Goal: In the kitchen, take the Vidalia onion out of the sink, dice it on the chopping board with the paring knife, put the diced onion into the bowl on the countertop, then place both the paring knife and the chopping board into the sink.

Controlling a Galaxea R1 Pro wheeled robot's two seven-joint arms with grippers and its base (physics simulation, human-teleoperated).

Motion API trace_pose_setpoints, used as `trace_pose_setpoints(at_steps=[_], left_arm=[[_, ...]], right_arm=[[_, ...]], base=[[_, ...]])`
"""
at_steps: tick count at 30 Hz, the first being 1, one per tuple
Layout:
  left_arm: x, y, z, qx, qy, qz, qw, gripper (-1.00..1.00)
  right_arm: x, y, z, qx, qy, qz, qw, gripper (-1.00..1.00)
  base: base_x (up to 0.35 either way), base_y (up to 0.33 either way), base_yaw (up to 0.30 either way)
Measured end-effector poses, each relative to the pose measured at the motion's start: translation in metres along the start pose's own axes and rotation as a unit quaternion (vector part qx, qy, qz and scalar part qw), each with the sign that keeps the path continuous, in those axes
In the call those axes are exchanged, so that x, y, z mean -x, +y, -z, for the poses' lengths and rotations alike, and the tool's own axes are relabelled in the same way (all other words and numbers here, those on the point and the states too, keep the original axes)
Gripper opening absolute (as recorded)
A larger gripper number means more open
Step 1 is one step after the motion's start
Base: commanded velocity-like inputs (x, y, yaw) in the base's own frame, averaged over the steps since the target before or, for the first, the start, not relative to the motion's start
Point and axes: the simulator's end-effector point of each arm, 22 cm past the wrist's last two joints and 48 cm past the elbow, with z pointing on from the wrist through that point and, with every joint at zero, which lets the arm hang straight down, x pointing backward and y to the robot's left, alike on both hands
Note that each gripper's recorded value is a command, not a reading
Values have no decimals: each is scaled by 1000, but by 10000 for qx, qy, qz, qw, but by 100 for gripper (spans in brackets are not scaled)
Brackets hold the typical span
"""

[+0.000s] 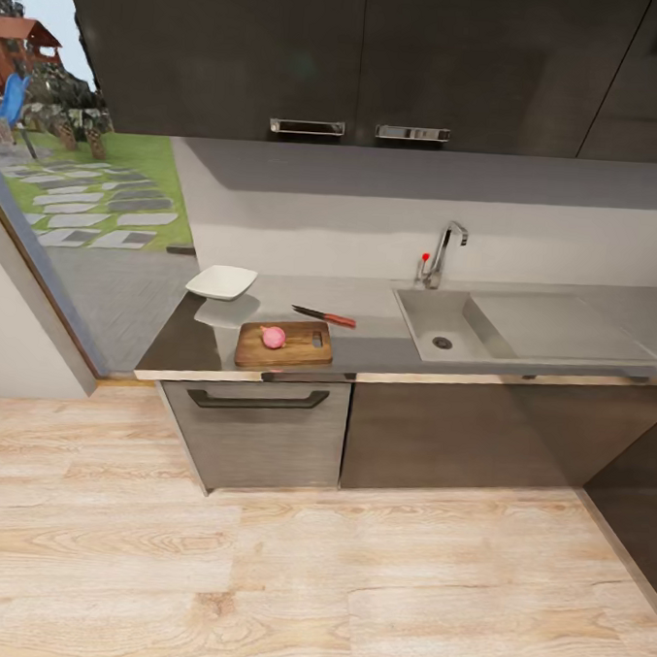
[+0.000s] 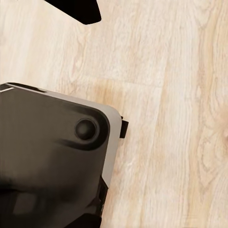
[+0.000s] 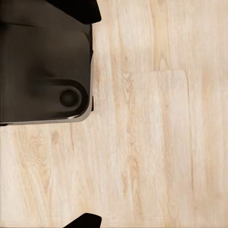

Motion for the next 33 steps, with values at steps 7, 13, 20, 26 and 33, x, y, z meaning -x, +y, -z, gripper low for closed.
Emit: trace_pose_setpoints(at_steps=[7, 13, 20, 26, 33], left_arm=[[-3, 4, 1, 15, 33, -24, 10000, 100], [-14, 8, 3, 10, 145, -51, 9999, 100], [-38, 12, 10, -211, 438, -142, 9987, 100], [-37, 28, 9, -249, 445, -249, 9984, 100], [10, 8, 8, -440, -542, -244, 9973, 100]], right_arm=[[-2, -1, 1, 5, 19, 4, 10000, 100], [-3, 0, 1, 5, 31, 0, 10000, 100], [-2, 0, 1, 7, 26, 2, 10000, 100], [-2, 0, 1, 9, 26, 0, 10000, 100], [-2, 0, 1, 8, 30, 2, 10000, 100]], base=[[0, 0, 0], [0, 0, 0], [0, 0, 0], [0, 0, 0], [0, 0, 0]])
